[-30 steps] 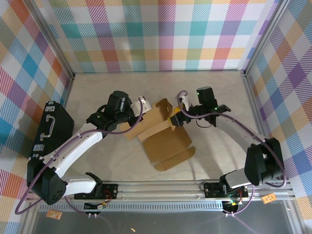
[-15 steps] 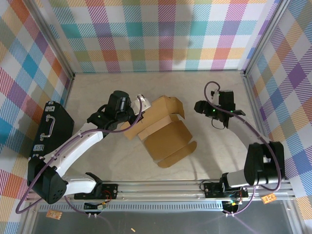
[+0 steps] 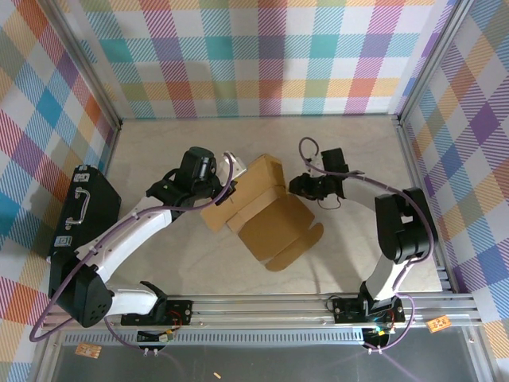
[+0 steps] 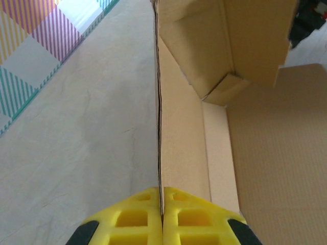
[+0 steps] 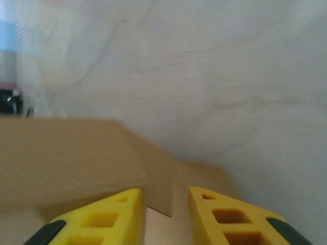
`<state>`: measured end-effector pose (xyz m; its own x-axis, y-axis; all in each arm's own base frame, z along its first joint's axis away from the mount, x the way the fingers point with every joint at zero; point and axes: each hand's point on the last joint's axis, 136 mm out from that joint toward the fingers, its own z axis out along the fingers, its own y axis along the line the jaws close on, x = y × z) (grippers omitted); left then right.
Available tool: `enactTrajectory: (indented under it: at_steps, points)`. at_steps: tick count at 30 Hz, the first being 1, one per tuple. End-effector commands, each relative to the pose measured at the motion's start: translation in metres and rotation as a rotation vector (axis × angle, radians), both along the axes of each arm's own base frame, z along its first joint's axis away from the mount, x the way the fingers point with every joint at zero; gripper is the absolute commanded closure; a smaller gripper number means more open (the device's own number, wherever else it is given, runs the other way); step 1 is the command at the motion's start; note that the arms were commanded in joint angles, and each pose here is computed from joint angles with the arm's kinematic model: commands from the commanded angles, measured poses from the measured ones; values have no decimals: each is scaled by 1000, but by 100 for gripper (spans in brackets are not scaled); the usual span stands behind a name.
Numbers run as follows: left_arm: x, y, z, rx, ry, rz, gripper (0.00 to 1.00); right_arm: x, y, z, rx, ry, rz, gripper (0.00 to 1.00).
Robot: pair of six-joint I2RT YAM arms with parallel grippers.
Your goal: Fold the paper box
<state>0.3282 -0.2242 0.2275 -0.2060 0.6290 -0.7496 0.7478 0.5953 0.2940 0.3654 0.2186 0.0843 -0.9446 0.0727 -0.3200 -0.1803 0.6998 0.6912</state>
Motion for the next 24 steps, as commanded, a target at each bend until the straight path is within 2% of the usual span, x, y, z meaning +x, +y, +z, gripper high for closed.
enactTrajectory:
  at_steps: [1,7,10,12,15,19,21,23,24]
  points:
    - [7,-2,18,-46,-24,22,100,-9,26,10,64,-33,130,73]
    - [8,-1,18,-52,-28,33,100,-15,35,8,75,-9,179,75]
    - [11,2,19,-57,-35,66,100,-15,33,24,69,-49,190,71]
    - [14,7,22,-65,-36,112,100,-12,24,34,18,-110,154,63]
    - [19,20,27,-82,-16,228,100,-5,-2,54,-102,-220,32,43]
    - [19,31,34,-120,44,339,100,-11,-25,84,-153,-397,-54,32]
    - [10,26,34,-120,67,293,100,-21,-24,99,-111,-512,-35,29]
    - [-5,18,33,-116,74,181,100,-35,-16,118,-46,-662,42,26]
    - [-8,18,36,-127,68,175,99,-42,-12,126,-24,-723,84,25]
